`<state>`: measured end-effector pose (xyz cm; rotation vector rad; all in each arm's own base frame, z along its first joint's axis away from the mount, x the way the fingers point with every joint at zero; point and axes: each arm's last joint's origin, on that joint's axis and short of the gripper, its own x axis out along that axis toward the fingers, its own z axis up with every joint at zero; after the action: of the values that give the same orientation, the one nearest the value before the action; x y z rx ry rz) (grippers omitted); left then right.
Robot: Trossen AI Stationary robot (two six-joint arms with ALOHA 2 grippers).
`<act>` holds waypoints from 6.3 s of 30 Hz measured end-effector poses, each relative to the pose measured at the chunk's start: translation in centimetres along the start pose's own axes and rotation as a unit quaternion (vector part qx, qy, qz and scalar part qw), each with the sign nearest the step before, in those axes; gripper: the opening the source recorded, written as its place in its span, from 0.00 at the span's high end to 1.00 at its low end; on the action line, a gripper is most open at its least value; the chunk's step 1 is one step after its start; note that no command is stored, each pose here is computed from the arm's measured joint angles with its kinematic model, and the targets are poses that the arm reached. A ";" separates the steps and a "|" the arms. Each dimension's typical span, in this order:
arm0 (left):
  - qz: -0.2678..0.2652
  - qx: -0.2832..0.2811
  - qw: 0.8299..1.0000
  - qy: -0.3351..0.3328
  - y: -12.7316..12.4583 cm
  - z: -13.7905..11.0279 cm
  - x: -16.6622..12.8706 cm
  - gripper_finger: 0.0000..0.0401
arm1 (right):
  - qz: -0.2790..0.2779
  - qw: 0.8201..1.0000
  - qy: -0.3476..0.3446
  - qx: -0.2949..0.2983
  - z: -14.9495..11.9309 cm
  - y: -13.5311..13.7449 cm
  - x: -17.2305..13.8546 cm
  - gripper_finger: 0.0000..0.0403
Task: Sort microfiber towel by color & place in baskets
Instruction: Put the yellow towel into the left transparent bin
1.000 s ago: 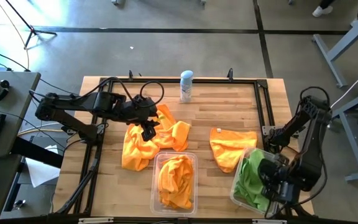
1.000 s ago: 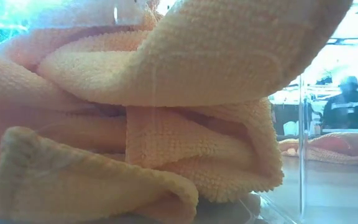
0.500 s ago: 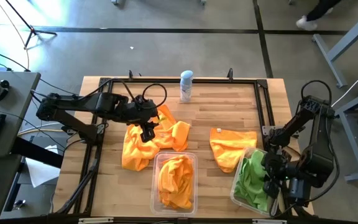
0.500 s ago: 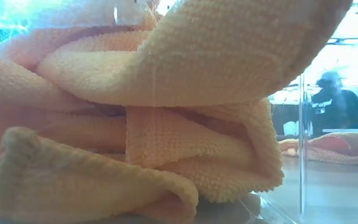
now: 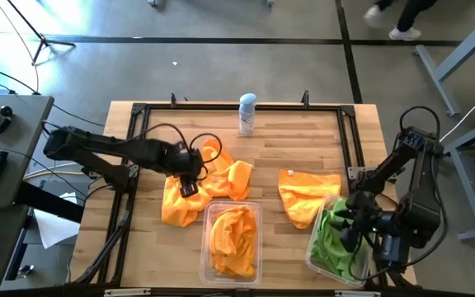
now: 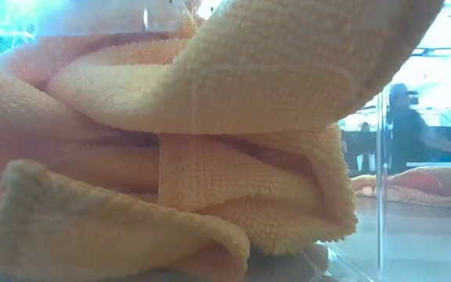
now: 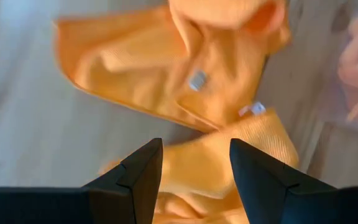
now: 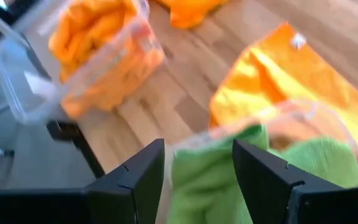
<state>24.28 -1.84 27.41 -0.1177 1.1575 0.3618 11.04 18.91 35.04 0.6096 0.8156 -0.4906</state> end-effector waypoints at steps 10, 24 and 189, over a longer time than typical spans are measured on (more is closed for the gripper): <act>-0.050 -0.087 0.993 0.068 0.0 -5.5 5.7 0.57 | -0.031 0.999 -0.030 0.001 2.2 0.3 1.6 0.54; -0.040 -0.200 0.971 0.125 -0.8 -8.9 7.6 0.57 | -0.098 0.993 -0.064 0.009 6.2 0.0 4.1 0.55; 0.043 0.168 0.984 -0.051 -15.4 9.1 -8.3 0.64 | 0.052 0.981 -0.098 -0.158 11.6 -7.2 13.5 1.00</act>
<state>34.49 -15.55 37.21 0.2437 1.1090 0.2418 20.63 3.72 28.38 0.3026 0.6524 -0.3102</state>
